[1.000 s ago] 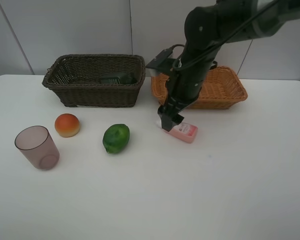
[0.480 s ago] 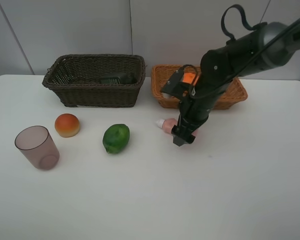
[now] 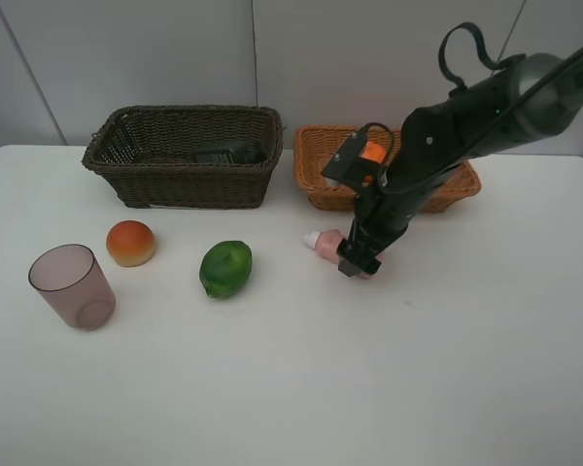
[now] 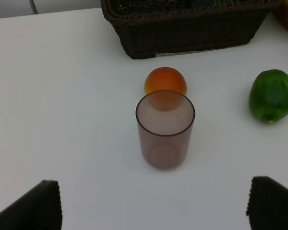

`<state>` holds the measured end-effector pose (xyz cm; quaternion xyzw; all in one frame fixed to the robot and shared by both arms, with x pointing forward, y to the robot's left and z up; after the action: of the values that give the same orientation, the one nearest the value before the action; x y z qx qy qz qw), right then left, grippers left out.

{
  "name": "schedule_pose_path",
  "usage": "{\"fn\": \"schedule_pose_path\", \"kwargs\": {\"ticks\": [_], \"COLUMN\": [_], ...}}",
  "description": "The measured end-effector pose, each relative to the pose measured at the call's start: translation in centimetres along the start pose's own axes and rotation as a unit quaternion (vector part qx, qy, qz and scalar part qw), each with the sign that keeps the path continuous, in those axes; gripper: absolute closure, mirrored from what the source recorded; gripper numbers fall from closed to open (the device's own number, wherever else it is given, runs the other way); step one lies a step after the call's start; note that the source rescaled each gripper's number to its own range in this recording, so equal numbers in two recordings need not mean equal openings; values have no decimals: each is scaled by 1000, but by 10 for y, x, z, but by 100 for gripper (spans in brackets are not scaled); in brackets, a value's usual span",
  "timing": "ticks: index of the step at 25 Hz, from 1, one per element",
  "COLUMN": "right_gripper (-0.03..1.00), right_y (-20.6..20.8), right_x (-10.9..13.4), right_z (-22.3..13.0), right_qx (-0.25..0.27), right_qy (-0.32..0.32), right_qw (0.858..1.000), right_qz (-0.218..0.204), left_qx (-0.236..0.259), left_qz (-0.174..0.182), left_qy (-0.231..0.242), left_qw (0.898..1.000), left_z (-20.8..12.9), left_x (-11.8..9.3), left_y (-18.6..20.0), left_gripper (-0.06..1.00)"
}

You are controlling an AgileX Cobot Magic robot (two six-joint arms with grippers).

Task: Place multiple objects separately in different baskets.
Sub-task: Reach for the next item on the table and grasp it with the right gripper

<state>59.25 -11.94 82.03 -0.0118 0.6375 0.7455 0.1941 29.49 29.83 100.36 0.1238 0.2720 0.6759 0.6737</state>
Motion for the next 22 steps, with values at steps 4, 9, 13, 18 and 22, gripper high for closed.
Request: {"fn": "schedule_pose_path", "kwargs": {"ticks": [4, 9, 13, 18, 22], "right_gripper": [12, 12, 12, 16, 60], "right_y": [-9, -16, -18, -18, -20], "right_x": [4, 7, 8, 8, 9], "right_z": [1, -1, -1, -1, 0], "right_qx": [-2, 0, 1, 1, -1], "right_qy": [-15, -18, -19, -20, -26], "right_qw": [1000, 1000, 1000, 1000, 999], "right_qz": [9, 15, 16, 17, 20], "left_qx": [0, 0, 0, 0, 0], "left_qz": [0, 0, 0, 0, 0], "left_qy": [0, 0, 0, 0, 0], "left_qw": [1000, 1000, 1000, 1000, 1000], "left_z": [0, 0, 0, 0, 0], "left_x": [0, 0, 0, 0, 0], "left_y": [0, 0, 0, 0, 0], "left_gripper": [-6, -6, -6, -6, -6]}}
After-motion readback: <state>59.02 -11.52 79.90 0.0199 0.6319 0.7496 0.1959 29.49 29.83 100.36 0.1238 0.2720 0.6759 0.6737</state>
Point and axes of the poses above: a point on each arm's last joint axis where the gripper is mounted, y pointing back along that axis away from the gripper, x along the wrist's bending axis when the last joint is at zero, z = x × y, the point moved 8 cm from there along -y, pointing out along that axis toward the gripper, and after that the axes turned 15 degrees about y, right-handed, at the moved point
